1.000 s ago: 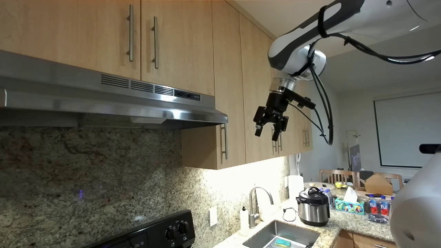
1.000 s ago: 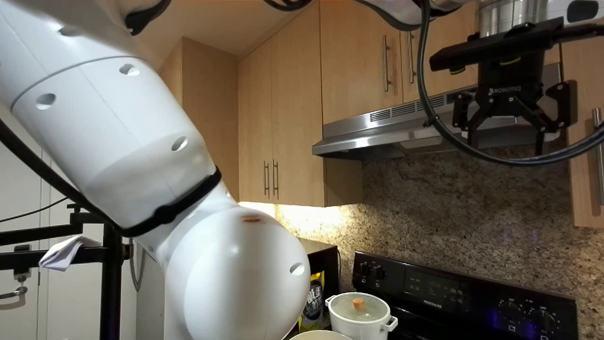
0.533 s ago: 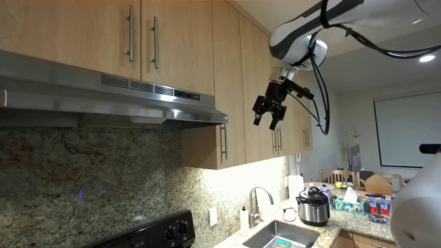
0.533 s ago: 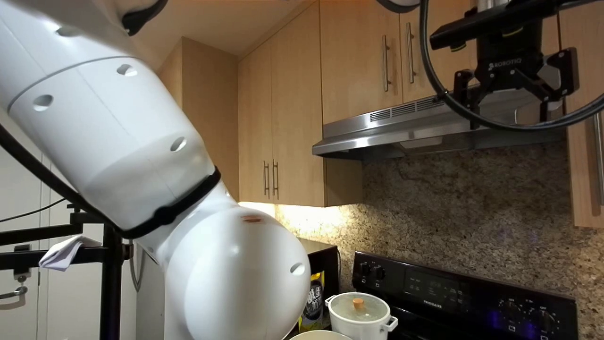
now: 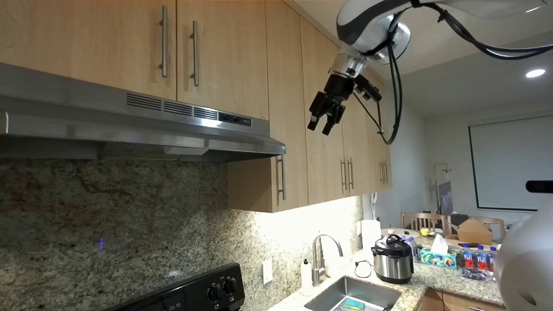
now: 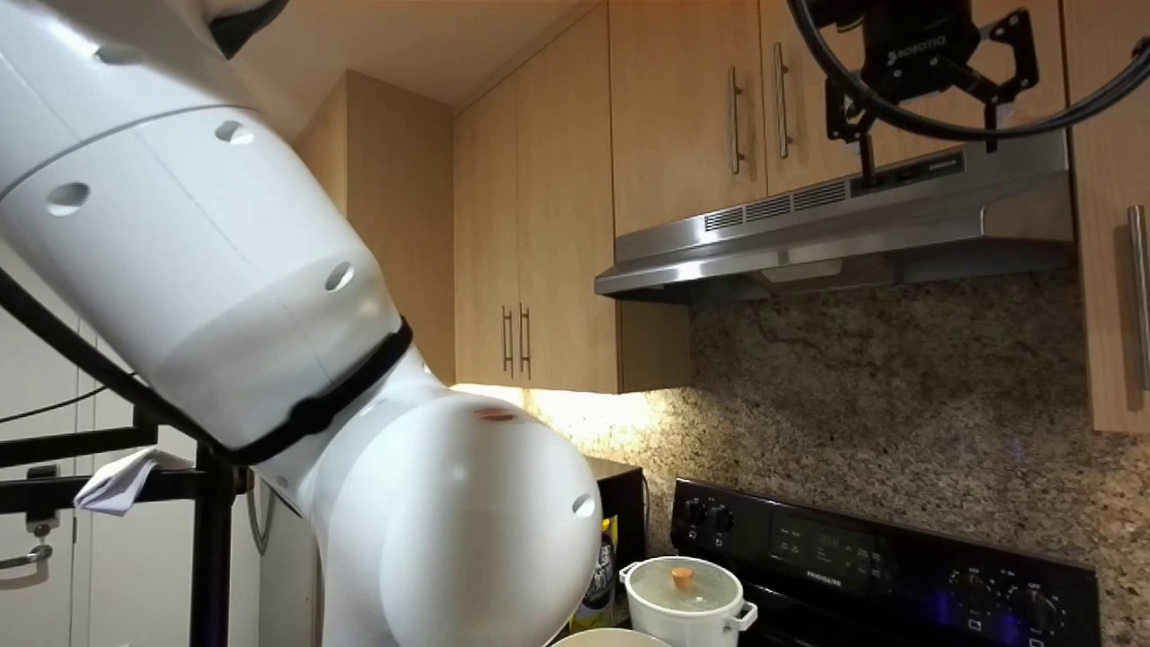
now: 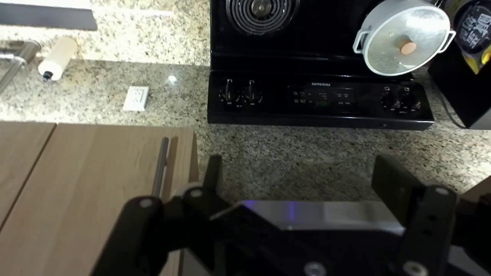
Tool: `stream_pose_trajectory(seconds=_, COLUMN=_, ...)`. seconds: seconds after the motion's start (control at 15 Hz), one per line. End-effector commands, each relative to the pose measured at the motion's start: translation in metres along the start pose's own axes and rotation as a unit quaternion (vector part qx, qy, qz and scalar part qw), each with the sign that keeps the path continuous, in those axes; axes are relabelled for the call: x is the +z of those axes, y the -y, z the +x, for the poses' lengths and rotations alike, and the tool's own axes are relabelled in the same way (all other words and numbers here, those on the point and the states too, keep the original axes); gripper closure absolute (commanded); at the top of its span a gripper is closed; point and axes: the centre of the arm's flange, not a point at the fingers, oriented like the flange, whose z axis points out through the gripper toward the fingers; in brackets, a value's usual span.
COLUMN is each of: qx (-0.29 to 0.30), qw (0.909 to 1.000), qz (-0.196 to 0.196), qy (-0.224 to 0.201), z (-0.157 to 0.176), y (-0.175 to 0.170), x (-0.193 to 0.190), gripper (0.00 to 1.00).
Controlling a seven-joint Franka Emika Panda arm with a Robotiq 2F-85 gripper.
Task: Open the top right cabinet door
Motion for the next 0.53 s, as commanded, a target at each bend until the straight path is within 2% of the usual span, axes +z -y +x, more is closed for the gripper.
stream_pose_trajectory(seconds=0.0, qx=-0.079, qw=0.9958, qz=0.017, qy=-0.041, z=0.017, y=0.001, x=-0.021, gripper=0.00)
stream_pose_trajectory(seconds=0.33, qx=-0.189, qw=0.9763, qz=0.055, qy=-0.091, z=0.049, y=0.004, x=-0.041, gripper=0.00)
stream_pose_trajectory(seconds=0.47, qx=-0.202, qw=0.9692, qz=0.067, qy=-0.123, z=0.067, y=0.003, x=-0.047, gripper=0.00)
